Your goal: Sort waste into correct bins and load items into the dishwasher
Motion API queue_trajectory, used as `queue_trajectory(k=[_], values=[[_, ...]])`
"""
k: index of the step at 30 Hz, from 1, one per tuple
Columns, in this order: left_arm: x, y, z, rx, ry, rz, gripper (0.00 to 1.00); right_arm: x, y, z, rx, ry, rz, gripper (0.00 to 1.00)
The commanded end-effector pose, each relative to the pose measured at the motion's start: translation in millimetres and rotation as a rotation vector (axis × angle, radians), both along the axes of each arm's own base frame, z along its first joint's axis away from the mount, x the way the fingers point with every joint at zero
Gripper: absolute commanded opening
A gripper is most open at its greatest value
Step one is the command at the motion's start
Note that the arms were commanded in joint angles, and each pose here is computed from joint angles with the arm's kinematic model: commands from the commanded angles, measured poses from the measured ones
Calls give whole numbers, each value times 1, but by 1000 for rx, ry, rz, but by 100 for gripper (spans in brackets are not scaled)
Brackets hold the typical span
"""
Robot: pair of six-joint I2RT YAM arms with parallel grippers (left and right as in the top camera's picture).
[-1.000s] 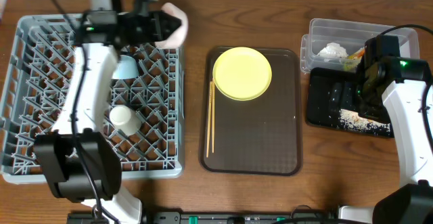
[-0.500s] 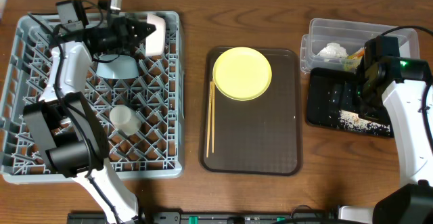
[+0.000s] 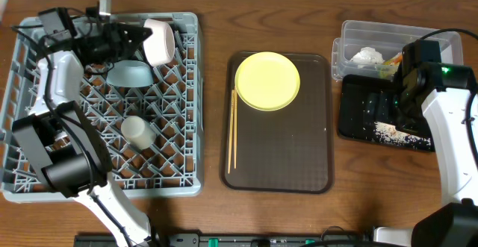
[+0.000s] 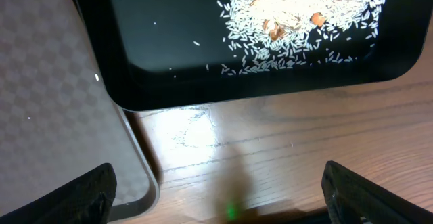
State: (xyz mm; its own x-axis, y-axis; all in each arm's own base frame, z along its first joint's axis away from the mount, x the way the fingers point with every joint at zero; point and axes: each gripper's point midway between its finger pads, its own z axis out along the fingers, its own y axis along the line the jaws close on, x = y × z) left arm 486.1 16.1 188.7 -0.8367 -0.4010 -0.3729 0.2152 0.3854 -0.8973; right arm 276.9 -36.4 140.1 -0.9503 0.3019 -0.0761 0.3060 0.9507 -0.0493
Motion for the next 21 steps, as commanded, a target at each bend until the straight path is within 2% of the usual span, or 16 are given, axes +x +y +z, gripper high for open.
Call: queue_trajectory(k=[1,2,3,6,7,8,10,15,21], values=[[-1,8,-4,-20,17,10,21,-1,-4,5,-15,-13,-4,95],[-2,10,-4,-22,23,15,24,-1,-4,5,-15,-13,-4,95],[-3,11,-5,-25,29,19,32,-1,-4,5,-15,-13,-4,95],[-6,17,-7,-36,55,33,46,-1,-4,5,-15,-13,-4,95],[-7,18,-7,-40,62,37,55,-1,-4,5,-15,-13,-4,95],[-8,20,-8,-43,69,41,59,-1,-4,5,-15,-13,-4,95],[-9,23,-8,-47,79,48,60,-1,-4,5,-15,-13,-4,95],[-11,33,-7,-63,105,78,78,-1,-4,5,-15,-12,-4,95],[-15,50,0,-71,108,119,83,-1,-4,5,-15,-12,-4,95]])
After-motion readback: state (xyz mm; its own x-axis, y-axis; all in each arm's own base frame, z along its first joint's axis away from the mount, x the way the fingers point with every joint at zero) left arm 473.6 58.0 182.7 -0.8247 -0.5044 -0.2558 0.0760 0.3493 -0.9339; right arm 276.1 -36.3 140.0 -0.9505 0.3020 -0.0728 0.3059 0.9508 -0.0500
